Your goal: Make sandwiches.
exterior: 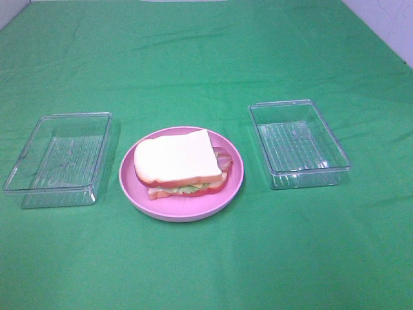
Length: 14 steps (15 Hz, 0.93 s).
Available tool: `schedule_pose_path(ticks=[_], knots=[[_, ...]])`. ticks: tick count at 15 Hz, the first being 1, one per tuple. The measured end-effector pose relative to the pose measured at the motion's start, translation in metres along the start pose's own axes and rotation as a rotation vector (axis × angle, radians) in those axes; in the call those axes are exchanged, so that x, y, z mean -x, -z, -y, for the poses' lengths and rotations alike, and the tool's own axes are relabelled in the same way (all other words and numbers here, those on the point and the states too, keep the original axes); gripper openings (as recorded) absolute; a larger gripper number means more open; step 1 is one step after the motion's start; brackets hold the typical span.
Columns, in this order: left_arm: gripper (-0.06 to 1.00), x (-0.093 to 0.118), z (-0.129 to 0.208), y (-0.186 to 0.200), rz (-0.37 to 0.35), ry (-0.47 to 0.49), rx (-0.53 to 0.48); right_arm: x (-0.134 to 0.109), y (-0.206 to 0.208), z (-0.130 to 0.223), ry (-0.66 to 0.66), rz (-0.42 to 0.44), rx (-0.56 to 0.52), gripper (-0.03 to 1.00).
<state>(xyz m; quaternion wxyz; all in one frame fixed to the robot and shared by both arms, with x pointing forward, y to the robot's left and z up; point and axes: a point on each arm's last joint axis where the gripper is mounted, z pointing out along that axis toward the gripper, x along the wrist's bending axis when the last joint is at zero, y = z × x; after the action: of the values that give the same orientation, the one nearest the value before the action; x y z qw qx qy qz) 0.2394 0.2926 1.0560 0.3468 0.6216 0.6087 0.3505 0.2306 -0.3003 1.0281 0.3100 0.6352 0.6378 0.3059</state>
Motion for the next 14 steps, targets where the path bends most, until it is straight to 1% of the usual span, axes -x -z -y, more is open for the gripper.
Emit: schedule_pose_path(ticks=[3, 7, 14], knots=[[0.95, 0.0008, 0.0049, 0.0079, -0.008, -0.007, 0.061, 0.0000, 0.0000, 0.0000, 0.000, 0.000, 0.000, 0.98], [0.95, -0.0025, 0.0057, 0.0084, 0.024, -0.017, 0.060, 0.0000, 0.0000, 0.0000, 0.000, 0.000, 0.000, 0.98], [0.95, -0.0031, 0.0063, 0.0076, 0.026, -0.009, 0.057, 0.0000, 0.0000, 0.0000, 0.000, 0.000, 0.000, 0.98]])
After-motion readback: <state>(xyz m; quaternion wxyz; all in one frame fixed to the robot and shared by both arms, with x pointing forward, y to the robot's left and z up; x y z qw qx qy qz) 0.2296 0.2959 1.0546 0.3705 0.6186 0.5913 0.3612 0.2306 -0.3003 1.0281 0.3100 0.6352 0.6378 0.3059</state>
